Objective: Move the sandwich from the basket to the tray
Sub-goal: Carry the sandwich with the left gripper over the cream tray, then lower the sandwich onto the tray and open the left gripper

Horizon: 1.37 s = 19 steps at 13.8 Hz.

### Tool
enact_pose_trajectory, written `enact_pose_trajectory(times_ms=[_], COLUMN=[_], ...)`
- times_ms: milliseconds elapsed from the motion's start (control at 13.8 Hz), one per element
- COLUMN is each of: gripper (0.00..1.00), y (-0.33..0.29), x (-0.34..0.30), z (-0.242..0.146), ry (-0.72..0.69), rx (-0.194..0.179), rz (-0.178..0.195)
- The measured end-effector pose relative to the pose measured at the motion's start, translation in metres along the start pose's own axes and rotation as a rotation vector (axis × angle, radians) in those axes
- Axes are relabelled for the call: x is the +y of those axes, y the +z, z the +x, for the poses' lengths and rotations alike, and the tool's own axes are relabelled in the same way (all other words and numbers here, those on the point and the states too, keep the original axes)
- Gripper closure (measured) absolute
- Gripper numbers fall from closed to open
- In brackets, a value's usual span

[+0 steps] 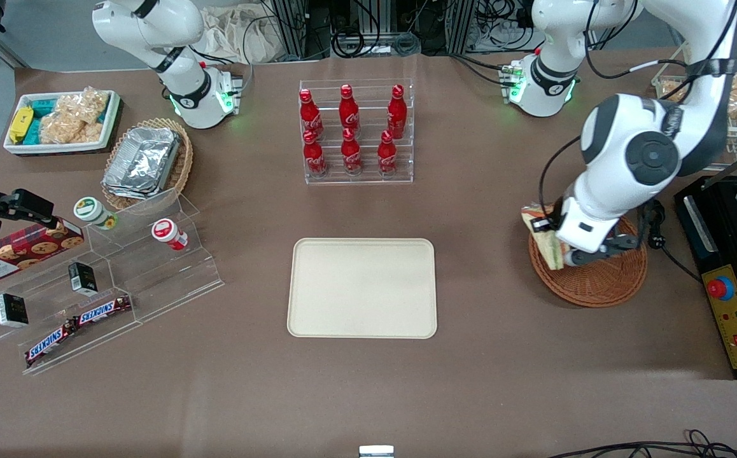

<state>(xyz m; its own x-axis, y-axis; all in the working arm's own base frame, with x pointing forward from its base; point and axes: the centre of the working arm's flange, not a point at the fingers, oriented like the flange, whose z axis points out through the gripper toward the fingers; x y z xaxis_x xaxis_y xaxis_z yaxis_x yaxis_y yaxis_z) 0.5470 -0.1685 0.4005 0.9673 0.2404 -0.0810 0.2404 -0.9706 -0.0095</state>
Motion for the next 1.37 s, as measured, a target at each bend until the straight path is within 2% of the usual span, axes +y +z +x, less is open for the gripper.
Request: enact_pose_trajectory(times_ms=[289, 434, 506, 578, 651, 1012, 1229, 1373], gripper=[0.81, 0.81, 0.81, 0.81, 0.81, 0.81, 0.81, 0.67], y=[0.02, 0.038, 0.049, 0.059, 0.073, 0.139, 0.154, 0.156], x=[0.078, 0.127, 0.149, 0.164, 0.175, 0.21, 0.215, 0.216], z=[-0.029, -0.038, -0.039, -0.036, -0.033, -0.035, -0.02, -0.016], ry=[0.138, 0.212, 0.237, 0.254, 0.274, 0.344, 0.343, 0.339], rx=[-0.034, -0.053, -0.052, -0.043, -0.027, 0.013, 0.046, 0.051], rz=[-0.034, -0.073, -0.105, -0.131, -0.142, -0.151, -0.183, -0.192])
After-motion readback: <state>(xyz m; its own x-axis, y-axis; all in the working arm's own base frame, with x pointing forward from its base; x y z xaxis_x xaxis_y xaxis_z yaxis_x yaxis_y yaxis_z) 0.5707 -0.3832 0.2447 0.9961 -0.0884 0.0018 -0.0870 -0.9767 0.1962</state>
